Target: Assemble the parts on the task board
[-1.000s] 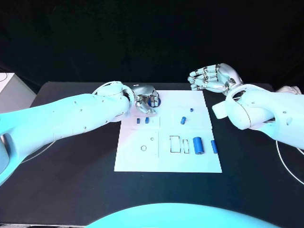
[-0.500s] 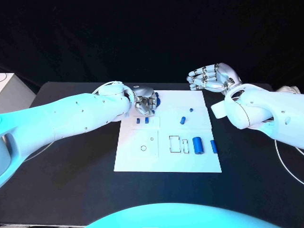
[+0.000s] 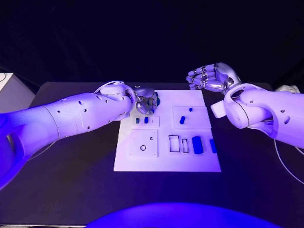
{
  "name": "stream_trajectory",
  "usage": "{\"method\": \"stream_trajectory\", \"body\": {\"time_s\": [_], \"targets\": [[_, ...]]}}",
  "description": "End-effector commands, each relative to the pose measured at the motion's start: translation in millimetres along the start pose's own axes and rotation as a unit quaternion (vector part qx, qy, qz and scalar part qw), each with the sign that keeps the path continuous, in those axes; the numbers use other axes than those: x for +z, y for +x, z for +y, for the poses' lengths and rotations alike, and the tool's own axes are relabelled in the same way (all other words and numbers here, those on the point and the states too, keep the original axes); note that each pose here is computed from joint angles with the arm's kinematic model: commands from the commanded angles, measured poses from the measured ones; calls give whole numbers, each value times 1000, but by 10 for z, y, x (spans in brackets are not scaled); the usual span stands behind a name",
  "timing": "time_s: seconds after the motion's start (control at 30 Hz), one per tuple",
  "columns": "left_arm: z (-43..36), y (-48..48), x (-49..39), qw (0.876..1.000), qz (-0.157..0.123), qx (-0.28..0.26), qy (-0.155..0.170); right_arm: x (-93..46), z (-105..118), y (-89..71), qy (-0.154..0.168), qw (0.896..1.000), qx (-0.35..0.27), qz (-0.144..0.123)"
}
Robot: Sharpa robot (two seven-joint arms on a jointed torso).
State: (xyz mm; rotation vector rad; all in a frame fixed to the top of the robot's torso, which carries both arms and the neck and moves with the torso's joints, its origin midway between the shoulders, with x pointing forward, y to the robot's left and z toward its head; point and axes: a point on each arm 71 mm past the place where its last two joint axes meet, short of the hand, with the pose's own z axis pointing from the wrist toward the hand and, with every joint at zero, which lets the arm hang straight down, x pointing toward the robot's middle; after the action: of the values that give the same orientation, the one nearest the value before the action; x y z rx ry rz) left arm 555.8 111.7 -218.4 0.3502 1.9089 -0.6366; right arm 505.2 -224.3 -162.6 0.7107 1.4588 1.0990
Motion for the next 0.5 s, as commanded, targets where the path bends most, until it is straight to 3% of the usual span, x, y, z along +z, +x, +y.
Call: {"method": "stream_trajectory", "body": {"time_s": [0.03,0.5], "targets": [[-23,35,11,1000,13,-1,7,-2,12,20,-7,1000,-1,10],[-9,72,14,1000,21,-3,5,-2,11,19,-7,1000,-1,10]]}}
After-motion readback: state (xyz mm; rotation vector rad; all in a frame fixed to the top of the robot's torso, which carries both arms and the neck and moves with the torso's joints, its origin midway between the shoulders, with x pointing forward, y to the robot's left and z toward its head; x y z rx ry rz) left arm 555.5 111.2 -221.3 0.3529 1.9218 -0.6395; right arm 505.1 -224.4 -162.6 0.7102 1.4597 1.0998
